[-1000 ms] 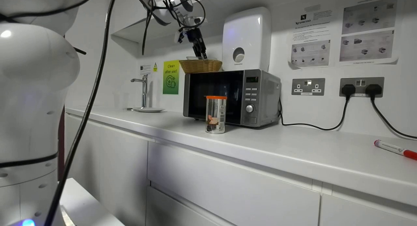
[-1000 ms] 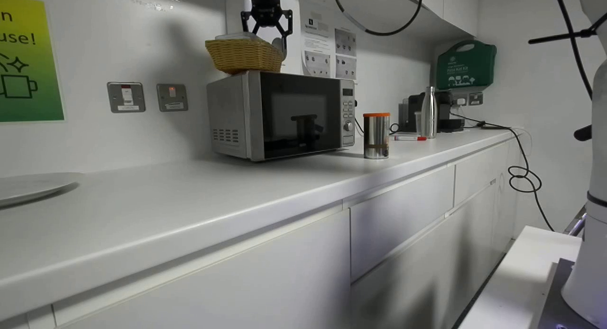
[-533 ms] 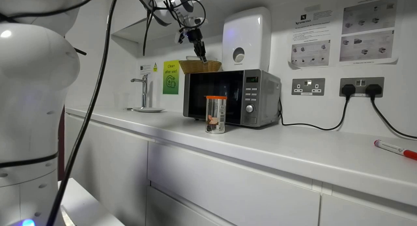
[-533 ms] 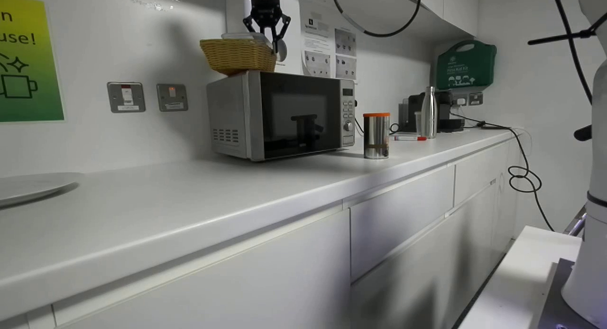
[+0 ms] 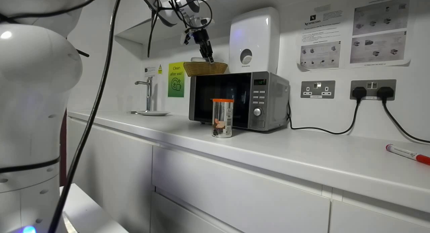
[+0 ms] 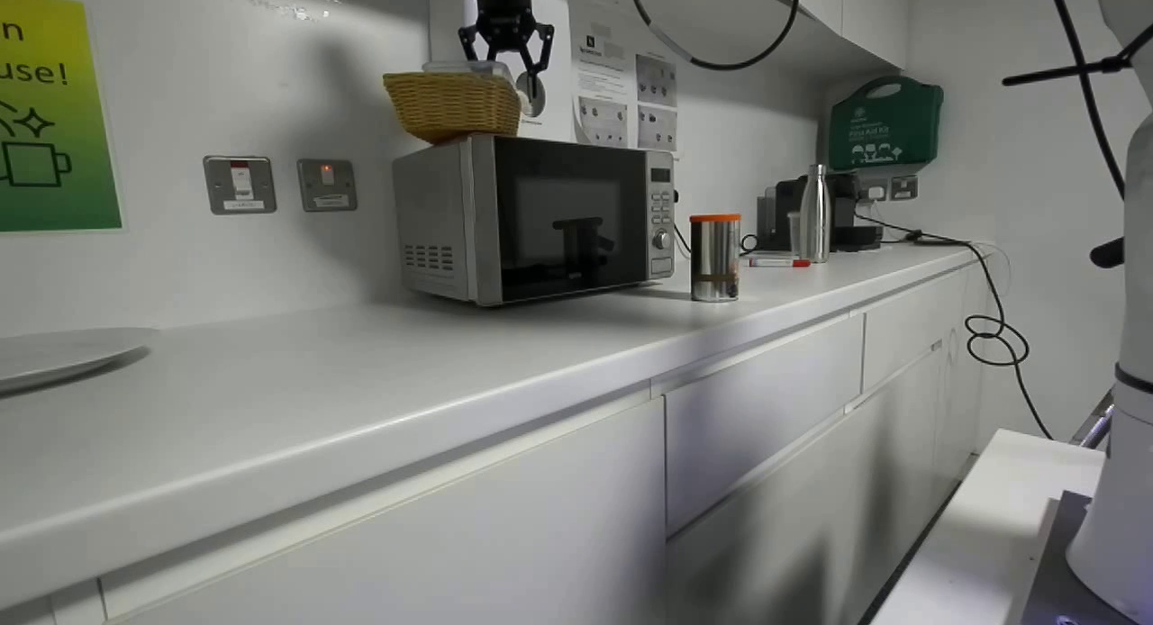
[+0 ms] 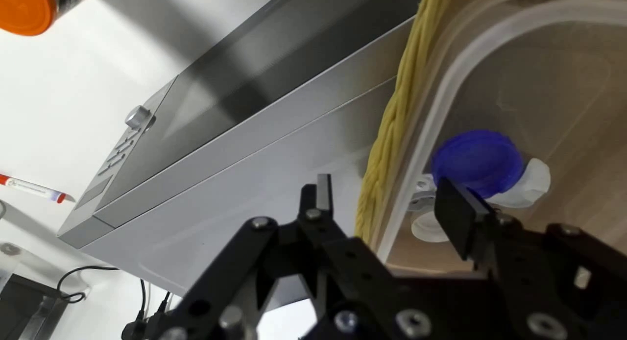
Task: Put the things on top of the microwave onto the counter in front of the microwave
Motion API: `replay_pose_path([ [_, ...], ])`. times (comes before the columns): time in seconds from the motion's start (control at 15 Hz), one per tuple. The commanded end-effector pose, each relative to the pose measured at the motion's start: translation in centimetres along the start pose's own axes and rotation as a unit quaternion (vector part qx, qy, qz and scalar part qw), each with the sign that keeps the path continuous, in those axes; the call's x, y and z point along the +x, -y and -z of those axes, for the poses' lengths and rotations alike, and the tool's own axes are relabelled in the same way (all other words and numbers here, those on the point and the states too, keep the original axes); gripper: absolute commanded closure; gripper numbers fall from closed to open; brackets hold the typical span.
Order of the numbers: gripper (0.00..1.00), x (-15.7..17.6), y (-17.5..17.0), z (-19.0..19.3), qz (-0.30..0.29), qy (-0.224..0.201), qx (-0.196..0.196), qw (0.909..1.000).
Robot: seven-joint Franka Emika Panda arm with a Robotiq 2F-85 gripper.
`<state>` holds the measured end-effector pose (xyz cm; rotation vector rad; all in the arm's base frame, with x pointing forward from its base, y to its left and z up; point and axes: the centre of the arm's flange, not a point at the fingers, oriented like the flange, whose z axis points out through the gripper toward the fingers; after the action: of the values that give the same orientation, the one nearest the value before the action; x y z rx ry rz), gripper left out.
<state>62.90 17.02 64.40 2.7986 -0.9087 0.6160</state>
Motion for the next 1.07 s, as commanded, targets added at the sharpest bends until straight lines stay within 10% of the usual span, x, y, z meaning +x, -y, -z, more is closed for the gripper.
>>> replay_pose_path([
  [0.0,0.09,1.3,0.8,0.6,0.003,0.005,-0.014,0.9999],
  [0.47,0.00,2.1,0.9,1.6,0.003,-0.002,-0.018,0.9998],
  [0.53,0.25,2.1,0.8,1.7,0.003,-0.004,-0.019,0.9998],
  [1.0,0.72,2.2,0.6,1.5,0.005,-0.002,-0.022,0.9998],
])
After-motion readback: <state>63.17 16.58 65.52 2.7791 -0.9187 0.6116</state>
